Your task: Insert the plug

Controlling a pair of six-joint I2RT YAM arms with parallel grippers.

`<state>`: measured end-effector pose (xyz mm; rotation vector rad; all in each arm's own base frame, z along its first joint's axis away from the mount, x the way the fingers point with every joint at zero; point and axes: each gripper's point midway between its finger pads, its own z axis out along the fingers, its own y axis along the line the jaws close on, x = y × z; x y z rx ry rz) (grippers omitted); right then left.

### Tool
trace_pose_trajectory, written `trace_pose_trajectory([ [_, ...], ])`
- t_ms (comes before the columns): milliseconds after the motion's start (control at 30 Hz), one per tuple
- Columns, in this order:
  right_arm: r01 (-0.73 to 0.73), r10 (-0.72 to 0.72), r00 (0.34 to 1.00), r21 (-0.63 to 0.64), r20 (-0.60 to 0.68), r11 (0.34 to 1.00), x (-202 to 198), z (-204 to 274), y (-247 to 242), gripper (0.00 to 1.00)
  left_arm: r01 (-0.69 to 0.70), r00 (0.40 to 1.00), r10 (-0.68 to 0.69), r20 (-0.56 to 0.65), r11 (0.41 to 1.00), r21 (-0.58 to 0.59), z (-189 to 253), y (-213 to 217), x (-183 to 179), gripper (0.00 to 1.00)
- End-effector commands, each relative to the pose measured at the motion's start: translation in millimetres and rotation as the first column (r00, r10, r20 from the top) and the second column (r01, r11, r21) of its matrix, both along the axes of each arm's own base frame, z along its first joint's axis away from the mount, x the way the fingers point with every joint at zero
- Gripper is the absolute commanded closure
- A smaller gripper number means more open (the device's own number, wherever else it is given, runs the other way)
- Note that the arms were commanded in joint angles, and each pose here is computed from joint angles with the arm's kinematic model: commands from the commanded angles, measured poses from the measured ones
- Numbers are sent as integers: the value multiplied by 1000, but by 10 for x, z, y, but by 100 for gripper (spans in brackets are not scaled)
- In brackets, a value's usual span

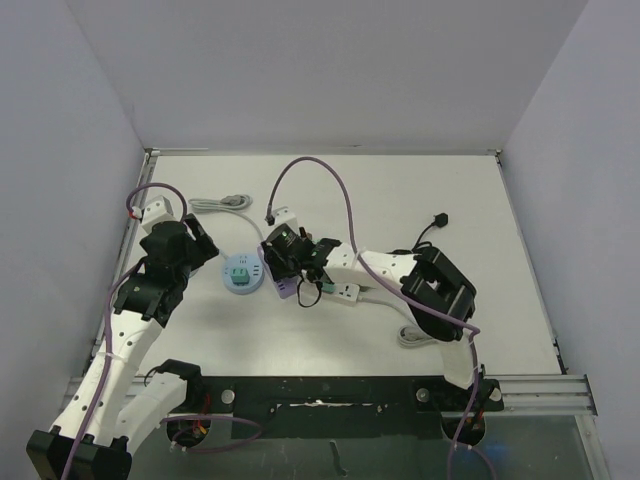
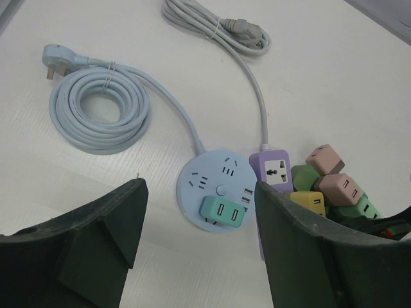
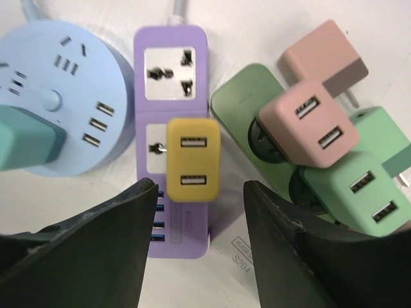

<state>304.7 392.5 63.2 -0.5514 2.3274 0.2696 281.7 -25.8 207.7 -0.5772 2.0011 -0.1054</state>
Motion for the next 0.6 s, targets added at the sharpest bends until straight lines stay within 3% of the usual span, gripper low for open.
trace_pose_trajectory([
  [0, -41, 37, 999, 114, 33, 993, 152, 397, 247, 43, -4, 998, 6, 70, 1000, -16, 184, -8, 101, 35],
  [367, -33, 35, 999, 69, -30, 997, 231, 183, 218, 48, -2, 998, 3, 65, 1000, -16, 161, -10, 94, 34],
  [567, -34, 34, 998, 5, -61, 999, 170, -10, 157, 76, -5, 998, 6, 63, 1000, -16, 143, -5, 93, 34],
])
